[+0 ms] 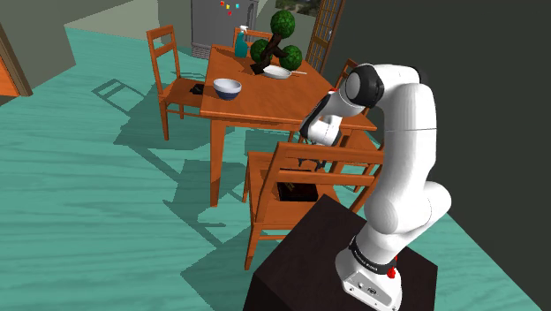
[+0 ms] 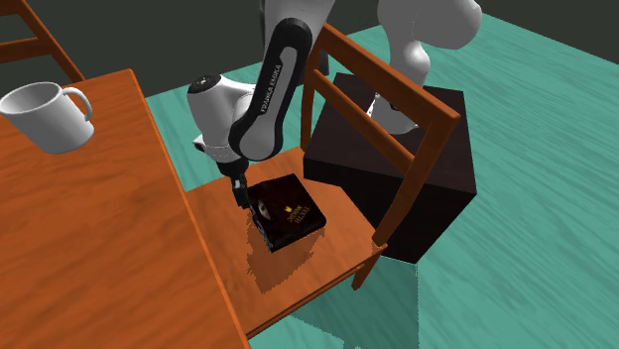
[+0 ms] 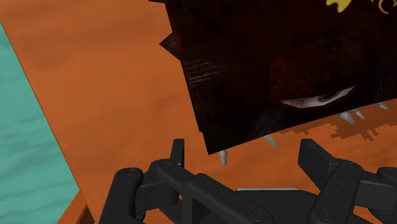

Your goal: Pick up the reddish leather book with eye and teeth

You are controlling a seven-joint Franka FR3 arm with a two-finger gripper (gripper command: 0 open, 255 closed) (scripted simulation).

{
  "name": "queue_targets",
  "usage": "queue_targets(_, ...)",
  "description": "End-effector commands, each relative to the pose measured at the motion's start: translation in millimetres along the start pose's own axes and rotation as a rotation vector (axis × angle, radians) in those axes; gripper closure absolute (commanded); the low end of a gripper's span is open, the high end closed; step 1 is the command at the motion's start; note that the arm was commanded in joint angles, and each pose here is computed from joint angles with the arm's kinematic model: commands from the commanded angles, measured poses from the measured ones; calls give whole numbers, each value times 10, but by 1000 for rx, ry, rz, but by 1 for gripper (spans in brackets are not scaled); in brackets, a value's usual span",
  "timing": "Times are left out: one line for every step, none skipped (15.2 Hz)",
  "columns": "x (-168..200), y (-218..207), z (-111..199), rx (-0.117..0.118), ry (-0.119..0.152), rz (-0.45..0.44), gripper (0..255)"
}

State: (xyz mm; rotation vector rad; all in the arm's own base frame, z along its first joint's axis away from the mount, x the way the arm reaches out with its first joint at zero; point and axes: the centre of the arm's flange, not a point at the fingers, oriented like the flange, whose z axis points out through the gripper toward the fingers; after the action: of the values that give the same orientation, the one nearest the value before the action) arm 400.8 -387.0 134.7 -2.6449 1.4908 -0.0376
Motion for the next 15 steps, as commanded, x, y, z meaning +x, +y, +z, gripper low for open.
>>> queue_targets(5,3,22,0,0,0,255)
queue_targets(3,8,23,0,0,0,255)
queue_targets(3,8,22,0,0,0,255)
queue_targets(3,8,21,0,0,0,255)
queue_targets(4,10,22,0,0,0,255)
queue_targets(3,10,22,0,0,0,255)
queue_targets(2,10,22,0,0,0,255)
queue_targets(4,10,21,0,0,0,255)
queue_targets(4,10,21,0,0,0,255)
queue_targets(5,4,20,0,0,0,255)
queue_targets(3,-2,-32,0,0,0,255)
queue_targets(1,-7,-85,0,0,0,255)
queue_targets(0,-13,-137,0,0,0,255)
queue_targets(-2,-18,-190,0,0,0,255)
queue_targets(-3,-24,-242,0,0,0,255)
